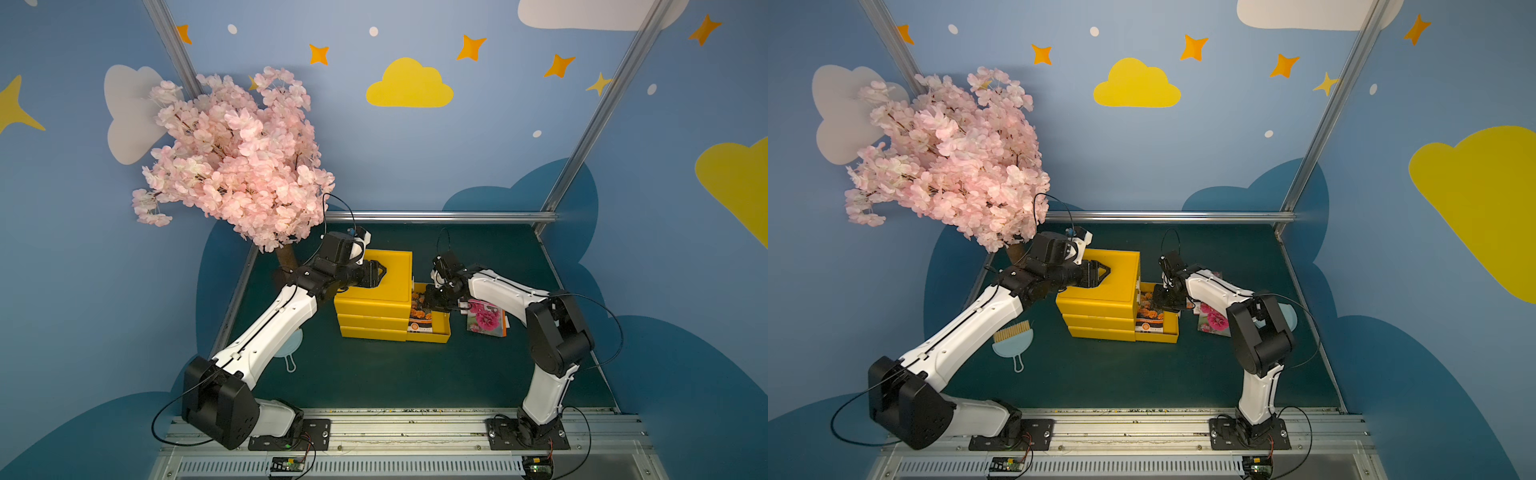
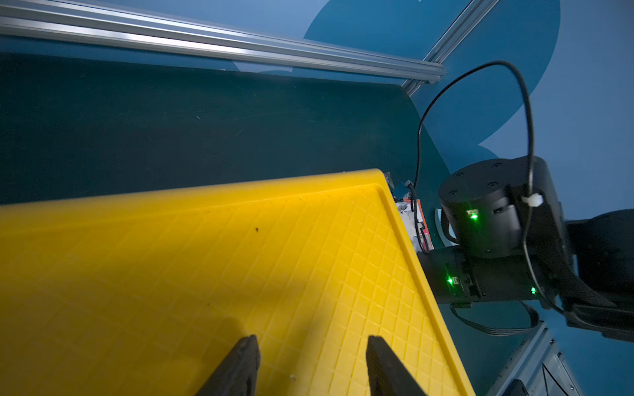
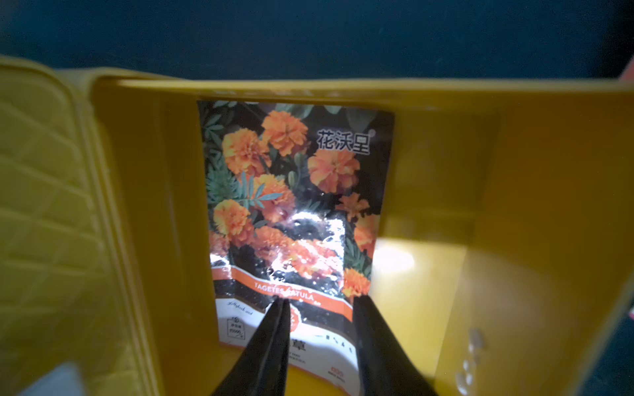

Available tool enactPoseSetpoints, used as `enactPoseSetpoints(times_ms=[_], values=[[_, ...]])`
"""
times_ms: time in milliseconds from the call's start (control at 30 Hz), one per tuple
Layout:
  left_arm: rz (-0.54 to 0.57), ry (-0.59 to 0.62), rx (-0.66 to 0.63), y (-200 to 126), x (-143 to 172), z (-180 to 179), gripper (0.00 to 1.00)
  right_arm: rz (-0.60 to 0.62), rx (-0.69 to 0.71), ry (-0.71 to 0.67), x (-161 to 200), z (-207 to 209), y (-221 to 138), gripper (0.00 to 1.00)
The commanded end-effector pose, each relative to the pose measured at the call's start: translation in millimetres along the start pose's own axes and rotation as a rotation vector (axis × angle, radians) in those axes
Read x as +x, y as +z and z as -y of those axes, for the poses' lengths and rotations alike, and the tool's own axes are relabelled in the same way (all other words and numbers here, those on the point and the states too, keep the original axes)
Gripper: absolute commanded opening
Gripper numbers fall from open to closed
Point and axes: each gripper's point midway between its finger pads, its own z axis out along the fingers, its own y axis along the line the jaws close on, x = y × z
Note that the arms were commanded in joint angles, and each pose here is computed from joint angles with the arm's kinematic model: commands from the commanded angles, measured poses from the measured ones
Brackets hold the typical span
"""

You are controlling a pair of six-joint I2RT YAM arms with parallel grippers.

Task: Take the seed bags out of the drawer
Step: Move the seed packet from the drawer, then pick up the seed packet from the drawer.

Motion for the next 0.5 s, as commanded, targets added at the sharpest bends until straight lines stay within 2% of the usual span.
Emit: enactPoseSetpoints(times_ms=[0, 233, 467], values=[[-0.396, -0.117, -0.161, 15, 111, -48, 0.56, -0.03, 0.061, -0.012, 5, 7, 10, 0.43], [-0.397, -0.12, -0.158, 17, 112, -48, 0.56, -0.043, 0.086, -0.009, 4, 11, 19, 0.45], [-0.405, -0.123, -0.159, 18, 114, -49, 0.56, -0.059, 0.063, 0.006, 5, 9, 30, 0.41]])
